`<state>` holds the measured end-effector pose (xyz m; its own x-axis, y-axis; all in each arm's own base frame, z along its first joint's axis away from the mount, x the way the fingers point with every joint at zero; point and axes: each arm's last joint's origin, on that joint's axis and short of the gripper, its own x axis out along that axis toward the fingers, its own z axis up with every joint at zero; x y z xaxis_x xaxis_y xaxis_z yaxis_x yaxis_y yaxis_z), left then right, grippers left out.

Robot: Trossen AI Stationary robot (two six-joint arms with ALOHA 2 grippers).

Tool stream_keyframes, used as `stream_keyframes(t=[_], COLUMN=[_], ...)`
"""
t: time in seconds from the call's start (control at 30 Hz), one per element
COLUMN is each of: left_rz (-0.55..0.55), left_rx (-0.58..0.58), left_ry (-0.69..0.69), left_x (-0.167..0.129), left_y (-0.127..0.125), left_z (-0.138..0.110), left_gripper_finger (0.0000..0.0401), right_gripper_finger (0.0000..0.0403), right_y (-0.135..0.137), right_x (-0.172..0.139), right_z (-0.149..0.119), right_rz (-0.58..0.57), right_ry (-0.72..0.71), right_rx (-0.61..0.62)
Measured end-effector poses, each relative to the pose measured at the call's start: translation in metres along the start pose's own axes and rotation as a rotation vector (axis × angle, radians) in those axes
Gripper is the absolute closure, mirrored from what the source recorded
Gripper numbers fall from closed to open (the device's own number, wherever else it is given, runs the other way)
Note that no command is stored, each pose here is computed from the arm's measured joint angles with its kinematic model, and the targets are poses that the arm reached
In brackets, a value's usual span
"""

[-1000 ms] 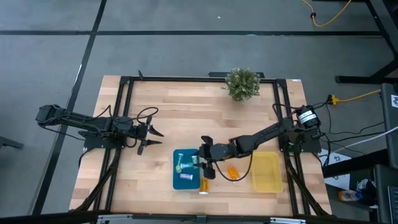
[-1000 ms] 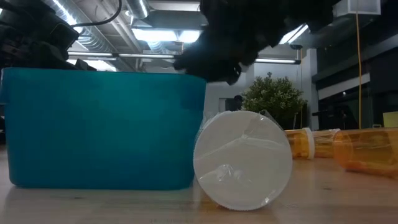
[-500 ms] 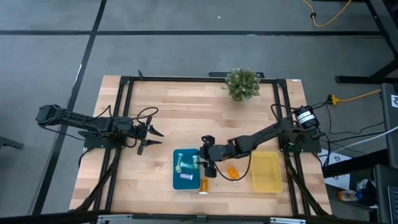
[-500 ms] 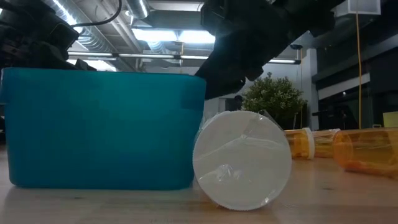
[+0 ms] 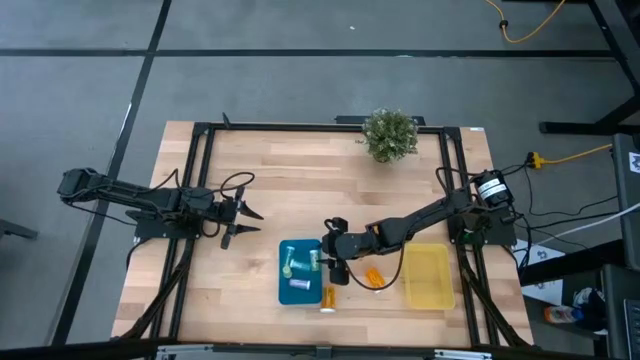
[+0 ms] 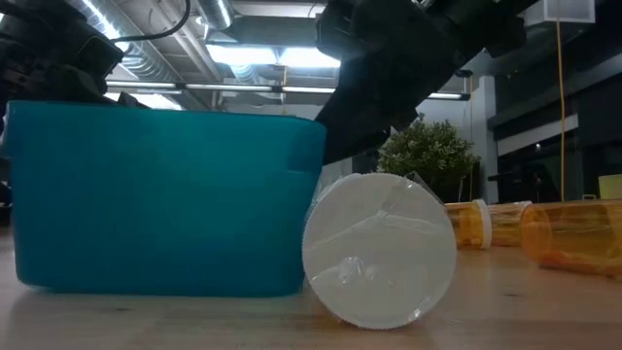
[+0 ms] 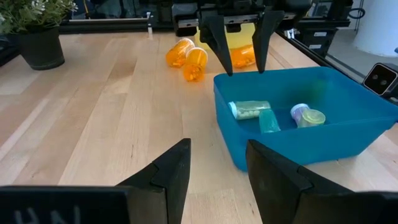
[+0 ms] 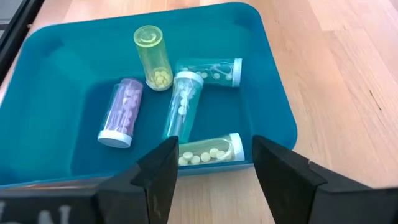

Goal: Pick and place medicine bottles into bin by pill shape (circle, oval)
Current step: Adjust the blue bin, then put the large orange pill bottle into the yellow bin

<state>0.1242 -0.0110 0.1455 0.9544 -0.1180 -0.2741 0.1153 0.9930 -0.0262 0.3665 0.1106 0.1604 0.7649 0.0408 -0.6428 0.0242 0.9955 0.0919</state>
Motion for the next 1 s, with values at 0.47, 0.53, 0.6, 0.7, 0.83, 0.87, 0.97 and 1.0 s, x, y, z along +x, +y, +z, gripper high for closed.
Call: stream_keyframes(t=[0.47,0.53,0.6,0.7,0.83,0.87,0.97,1.0], left_rz=[0.000,-0.001,0.000,0.000,0.000,0.000,-0.001,0.000], left_rx=[0.000,0.000,0.000,0.000,0.000,0.000,0.000,0.000], left_ry=[-0.001,0.000,-0.001,-0.001,-0.001,-0.001,-0.001,0.000], left_x=[0.000,0.000,0.000,0.000,0.000,0.000,0.000,0.000], left_y=[0.000,0.000,0.000,0.000,0.000,0.000,0.000,0.000], left_z=[0.000,0.000,0.000,0.000,0.000,0.000,0.000,0.000], left_gripper_finger=[0.0254,0.0254,0.0254,0.0254,0.0254,0.0254,0.0254,0.0254], right_gripper_finger=[0.0198,0.0198,0.0198,0.0198,0.0198,0.0198,0.0198,0.0198], right_y=[0.004,0.004,0.004,0.004,0.004,0.003,0.003,0.003], right_x=[-0.001,-0.001,-0.001,-0.001,-0.002,-0.004,-0.013,-0.018], right_z=[-0.001,-0.001,-0.001,-0.001,0.000,0.001,0.010,0.013], right_rz=[0.010,0.012,0.014,0.014,0.006,-0.010,-0.025,-0.021], right_ry=[-0.003,-0.002,-0.002,-0.002,-0.004,-0.013,-0.053,-0.067], right_rx=[0.048,0.050,0.067,0.060,0.018,0.014,-0.002,-0.003])
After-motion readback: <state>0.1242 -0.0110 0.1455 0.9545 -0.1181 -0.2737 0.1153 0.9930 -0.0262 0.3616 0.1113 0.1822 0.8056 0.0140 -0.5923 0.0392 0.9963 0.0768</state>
